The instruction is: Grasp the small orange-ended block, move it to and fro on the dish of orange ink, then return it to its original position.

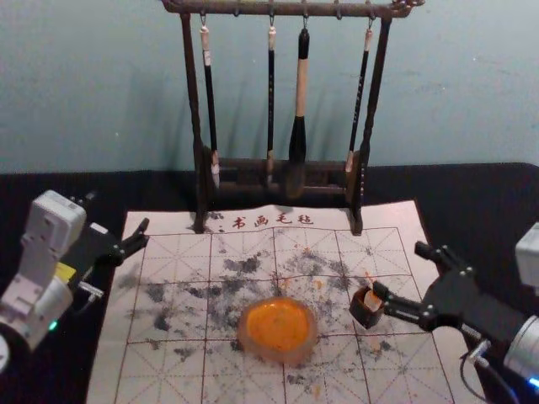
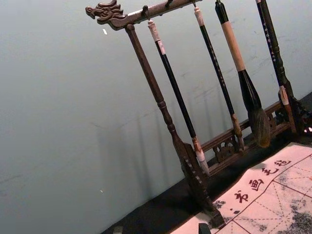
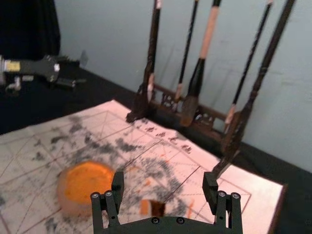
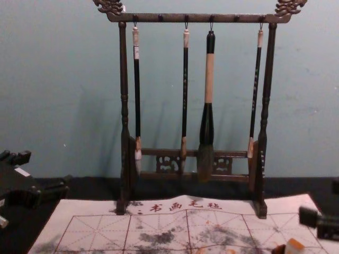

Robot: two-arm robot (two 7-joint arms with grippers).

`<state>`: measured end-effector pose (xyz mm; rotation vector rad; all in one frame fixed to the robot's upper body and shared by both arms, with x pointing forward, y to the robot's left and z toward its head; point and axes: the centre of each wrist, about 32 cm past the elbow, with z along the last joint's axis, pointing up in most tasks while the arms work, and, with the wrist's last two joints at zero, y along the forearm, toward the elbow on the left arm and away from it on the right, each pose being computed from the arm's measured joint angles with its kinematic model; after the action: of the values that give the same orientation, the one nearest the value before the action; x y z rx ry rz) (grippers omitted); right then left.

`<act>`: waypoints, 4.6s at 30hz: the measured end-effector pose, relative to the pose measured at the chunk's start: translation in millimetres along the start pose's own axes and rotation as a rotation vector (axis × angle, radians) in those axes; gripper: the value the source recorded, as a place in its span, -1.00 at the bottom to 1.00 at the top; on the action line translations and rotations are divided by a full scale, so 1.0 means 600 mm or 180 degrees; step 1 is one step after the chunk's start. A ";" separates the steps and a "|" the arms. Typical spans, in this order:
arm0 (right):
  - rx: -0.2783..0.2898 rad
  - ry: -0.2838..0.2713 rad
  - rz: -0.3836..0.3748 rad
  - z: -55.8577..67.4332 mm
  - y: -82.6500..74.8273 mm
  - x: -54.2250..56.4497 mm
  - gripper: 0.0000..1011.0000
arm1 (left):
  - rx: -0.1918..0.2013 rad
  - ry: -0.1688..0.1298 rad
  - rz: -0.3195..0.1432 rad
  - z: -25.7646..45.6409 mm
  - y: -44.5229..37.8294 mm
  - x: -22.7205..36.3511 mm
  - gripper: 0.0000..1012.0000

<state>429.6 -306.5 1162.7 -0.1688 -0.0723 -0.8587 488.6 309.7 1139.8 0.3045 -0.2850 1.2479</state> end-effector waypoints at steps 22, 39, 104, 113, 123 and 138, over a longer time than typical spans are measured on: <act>-0.0385 -0.0287 0.0137 -0.026 0.032 -0.008 0.98 | 0.0000 0.0000 0.0000 0.000 0.000 0.0000 0.98; -0.0473 -0.0250 0.0133 -0.038 0.051 -0.007 0.98 | 0.0000 0.0000 0.0000 0.000 0.000 0.0000 0.98; -0.0490 -0.0215 0.0167 -0.042 0.055 -0.006 -0.34 | 0.0000 0.0000 0.0000 0.000 0.000 0.0000 0.98; -0.0490 -0.0214 0.0167 -0.042 0.055 -0.006 -0.80 | 0.0000 0.0000 0.0000 0.000 0.000 0.0000 0.98; -0.0490 -0.0214 0.0166 -0.042 0.055 -0.006 -0.80 | 0.0000 0.0000 0.0000 0.000 0.000 0.0000 0.98; -0.0490 -0.0214 0.0167 -0.042 0.055 -0.006 -0.80 | 0.0000 0.0000 0.0000 0.000 0.000 0.0000 0.98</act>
<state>452.1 -287.0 1133.2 -0.3426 -0.0645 -0.8064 488.6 309.7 1139.8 0.3045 -0.2850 1.2479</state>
